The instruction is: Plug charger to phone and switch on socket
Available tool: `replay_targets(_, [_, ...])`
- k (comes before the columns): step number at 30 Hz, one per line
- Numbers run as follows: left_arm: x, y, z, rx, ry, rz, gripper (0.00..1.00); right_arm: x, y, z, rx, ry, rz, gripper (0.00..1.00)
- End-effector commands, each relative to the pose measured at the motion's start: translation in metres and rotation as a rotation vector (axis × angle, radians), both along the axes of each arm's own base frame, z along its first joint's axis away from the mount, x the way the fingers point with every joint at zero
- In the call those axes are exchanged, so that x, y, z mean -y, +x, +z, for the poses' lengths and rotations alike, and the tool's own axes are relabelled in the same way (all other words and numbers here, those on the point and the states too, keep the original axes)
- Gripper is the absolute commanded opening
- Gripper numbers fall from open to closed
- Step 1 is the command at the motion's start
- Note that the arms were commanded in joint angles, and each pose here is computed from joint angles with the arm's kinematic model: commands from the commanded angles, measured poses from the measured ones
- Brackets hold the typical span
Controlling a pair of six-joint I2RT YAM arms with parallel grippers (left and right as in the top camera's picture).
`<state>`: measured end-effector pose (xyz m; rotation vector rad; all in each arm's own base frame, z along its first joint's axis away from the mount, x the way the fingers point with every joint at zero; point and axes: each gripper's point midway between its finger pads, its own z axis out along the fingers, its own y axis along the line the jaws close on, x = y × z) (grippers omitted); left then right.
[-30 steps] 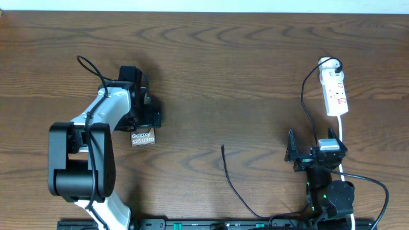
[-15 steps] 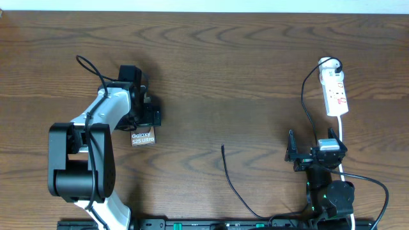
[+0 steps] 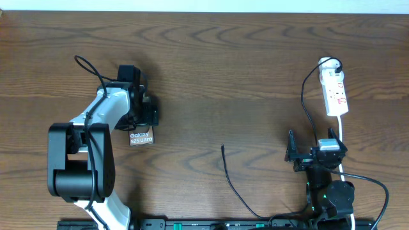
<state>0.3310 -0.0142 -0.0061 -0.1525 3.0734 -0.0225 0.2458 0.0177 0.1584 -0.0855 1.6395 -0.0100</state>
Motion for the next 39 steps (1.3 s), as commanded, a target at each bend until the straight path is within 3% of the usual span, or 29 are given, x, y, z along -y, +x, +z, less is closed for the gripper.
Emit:
replay_targets(1, [0.0179, -0.0282, -0.0321, -0.119, -0.105, -0.008, 0.87, 0.0031, 0.0, -0.0006, 0.001, -0.009, -0.013, 0.99])
replay_targets(10, [0.0178, -0.0281, -0.0321, -0.118, -0.104, -0.009, 0.78, 0.0031, 0.0, -0.0006, 0.001, -0.009, -0.014, 0.99])
replay_targets(39, [0.0178, -0.0281, -0.0321, -0.118, -0.104, -0.009, 0.62, 0.0031, 0.0, -0.0006, 0.001, -0.009, -0.014, 0.99])
